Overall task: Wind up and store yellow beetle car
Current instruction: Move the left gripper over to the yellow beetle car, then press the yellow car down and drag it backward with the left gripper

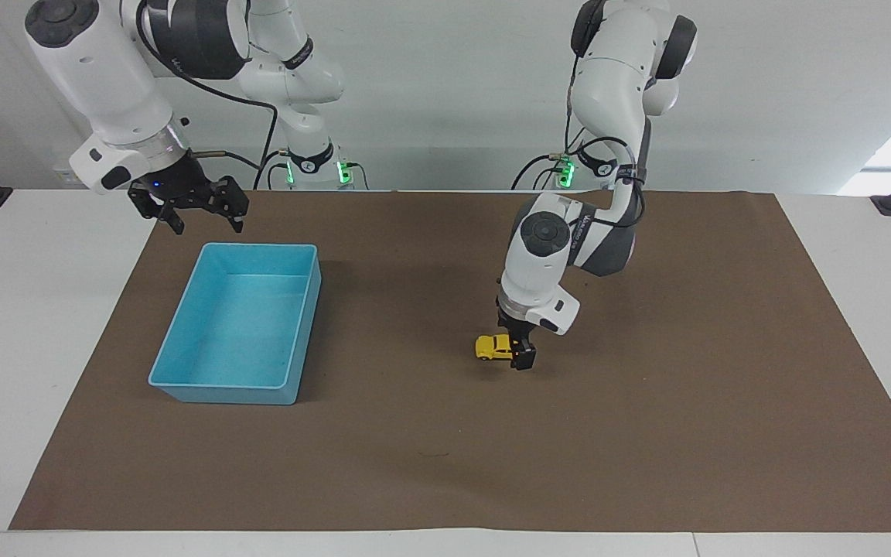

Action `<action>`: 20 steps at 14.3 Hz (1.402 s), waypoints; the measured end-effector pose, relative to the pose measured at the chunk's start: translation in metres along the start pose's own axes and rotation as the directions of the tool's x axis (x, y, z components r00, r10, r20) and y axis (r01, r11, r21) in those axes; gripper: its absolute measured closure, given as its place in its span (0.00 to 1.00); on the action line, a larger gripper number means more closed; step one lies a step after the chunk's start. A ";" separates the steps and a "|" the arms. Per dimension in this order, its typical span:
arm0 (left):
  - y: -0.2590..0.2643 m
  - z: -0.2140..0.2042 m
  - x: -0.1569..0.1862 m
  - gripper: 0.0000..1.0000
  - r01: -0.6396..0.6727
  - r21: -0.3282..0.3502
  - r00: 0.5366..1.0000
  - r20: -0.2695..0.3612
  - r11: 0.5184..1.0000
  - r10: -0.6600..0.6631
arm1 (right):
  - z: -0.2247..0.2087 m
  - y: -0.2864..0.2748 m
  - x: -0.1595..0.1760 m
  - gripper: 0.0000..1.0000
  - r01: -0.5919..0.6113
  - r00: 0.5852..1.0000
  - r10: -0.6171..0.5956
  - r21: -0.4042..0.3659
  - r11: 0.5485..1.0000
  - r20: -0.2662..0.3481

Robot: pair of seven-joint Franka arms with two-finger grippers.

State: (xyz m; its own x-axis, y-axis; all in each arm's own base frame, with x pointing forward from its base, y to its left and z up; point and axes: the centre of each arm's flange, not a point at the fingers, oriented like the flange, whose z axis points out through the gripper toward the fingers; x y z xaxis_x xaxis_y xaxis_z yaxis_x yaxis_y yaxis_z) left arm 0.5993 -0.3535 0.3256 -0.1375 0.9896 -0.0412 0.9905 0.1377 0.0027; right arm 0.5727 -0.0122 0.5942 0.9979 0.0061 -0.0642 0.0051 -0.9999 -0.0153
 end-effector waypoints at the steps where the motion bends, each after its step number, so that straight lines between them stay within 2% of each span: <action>1: 0.000 0.000 0.001 0.00 0.001 0.000 1.000 -0.001 1.000 -0.001 | 0.000 0.000 0.000 0.00 0.000 1.000 0.000 0.000 1.000 0.000; 4: -0.001 0.004 0.001 0.00 0.001 0.004 1.000 -0.004 1.000 -0.001 | 0.000 0.000 0.000 0.00 0.000 1.000 0.000 0.000 1.000 0.000; 6: -0.002 0.007 0.000 0.04 0.000 0.005 1.000 -0.004 1.000 0.000 | 0.000 0.000 0.000 0.00 0.000 1.000 0.000 0.000 1.000 0.000; 8: -0.004 0.010 0.000 0.26 -0.002 0.006 1.000 -0.005 1.000 0.002 | 0.000 0.000 0.000 0.00 0.000 1.000 0.000 0.000 1.000 0.000; 9: -0.005 0.009 -0.001 0.41 -0.005 0.009 1.000 -0.005 1.000 0.005 | 0.000 0.000 0.000 0.00 0.000 1.000 0.000 0.000 1.000 0.000; 11: -0.008 0.007 -0.004 0.54 -0.014 0.007 1.000 -0.002 1.000 0.014 | 0.000 0.000 0.000 0.00 0.000 1.000 0.000 0.000 1.000 0.000; 17: -0.010 0.007 0.000 0.56 -0.025 -0.004 1.000 0.003 1.000 0.025 | 0.000 0.000 0.000 0.00 0.000 1.000 0.000 0.000 1.000 0.000; 20: -0.005 0.007 0.017 0.56 -0.046 0.002 0.999 -0.005 0.999 0.046 | 0.000 0.000 0.000 0.00 0.000 1.000 0.000 0.000 1.000 0.000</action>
State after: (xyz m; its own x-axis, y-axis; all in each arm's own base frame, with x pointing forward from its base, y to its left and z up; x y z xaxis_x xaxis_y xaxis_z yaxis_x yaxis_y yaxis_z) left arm 0.5922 -0.3376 0.3182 -0.0920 0.9951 -0.0357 0.9957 0.0922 0.0027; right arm 0.5727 -0.0122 0.5942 0.9979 0.0061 -0.0642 0.0051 -0.9999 -0.0153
